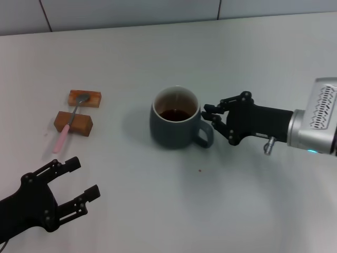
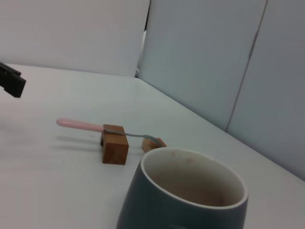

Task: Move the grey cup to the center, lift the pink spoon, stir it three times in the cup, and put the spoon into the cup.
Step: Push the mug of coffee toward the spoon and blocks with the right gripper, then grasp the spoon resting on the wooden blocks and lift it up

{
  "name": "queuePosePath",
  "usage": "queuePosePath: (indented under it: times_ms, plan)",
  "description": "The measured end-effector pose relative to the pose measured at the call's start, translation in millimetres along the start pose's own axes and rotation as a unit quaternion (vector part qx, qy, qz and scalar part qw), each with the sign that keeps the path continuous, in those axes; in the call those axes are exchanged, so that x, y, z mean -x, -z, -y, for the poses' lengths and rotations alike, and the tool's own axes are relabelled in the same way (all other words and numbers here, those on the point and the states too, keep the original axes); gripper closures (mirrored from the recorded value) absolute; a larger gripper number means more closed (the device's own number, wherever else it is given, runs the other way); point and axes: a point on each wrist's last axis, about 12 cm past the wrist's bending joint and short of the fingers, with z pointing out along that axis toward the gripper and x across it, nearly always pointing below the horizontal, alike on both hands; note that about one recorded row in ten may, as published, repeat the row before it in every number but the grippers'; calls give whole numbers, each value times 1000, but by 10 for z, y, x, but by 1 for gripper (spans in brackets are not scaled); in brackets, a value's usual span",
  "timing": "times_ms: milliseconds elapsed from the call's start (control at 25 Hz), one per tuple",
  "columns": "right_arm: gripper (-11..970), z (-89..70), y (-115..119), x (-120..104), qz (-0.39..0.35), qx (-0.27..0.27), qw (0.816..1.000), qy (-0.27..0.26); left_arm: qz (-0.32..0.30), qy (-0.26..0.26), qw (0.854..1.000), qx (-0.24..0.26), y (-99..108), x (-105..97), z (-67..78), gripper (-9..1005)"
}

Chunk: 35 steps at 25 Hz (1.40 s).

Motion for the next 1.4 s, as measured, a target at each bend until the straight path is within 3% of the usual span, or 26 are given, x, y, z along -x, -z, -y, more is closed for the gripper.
queuePosePath:
  times_ms: [320,440,600,800,1120,1400]
  plan:
    - [844,30,77,-30,4,-23,1000,-6,0,0,1000,1,-5,-3,-1,197]
    - [844,69,216,-82,10,-58,998,-16,1,-3,1000,4,-8,6,-13,197]
    - [843,120,524,-181,36,-148,987,-51,5,-5,1000,7,-6,23,-31,196]
    - [843,36,775,-233,67,-181,978,-73,8,-8,1000,7,-14,38,-43,196]
    - [844,-250,1263,-154,168,-147,962,-158,14,-19,1000,12,-26,85,-93,195]
    - [842,-517,1307,-169,152,-48,967,-199,19,-21,999,16,-22,100,-103,195]
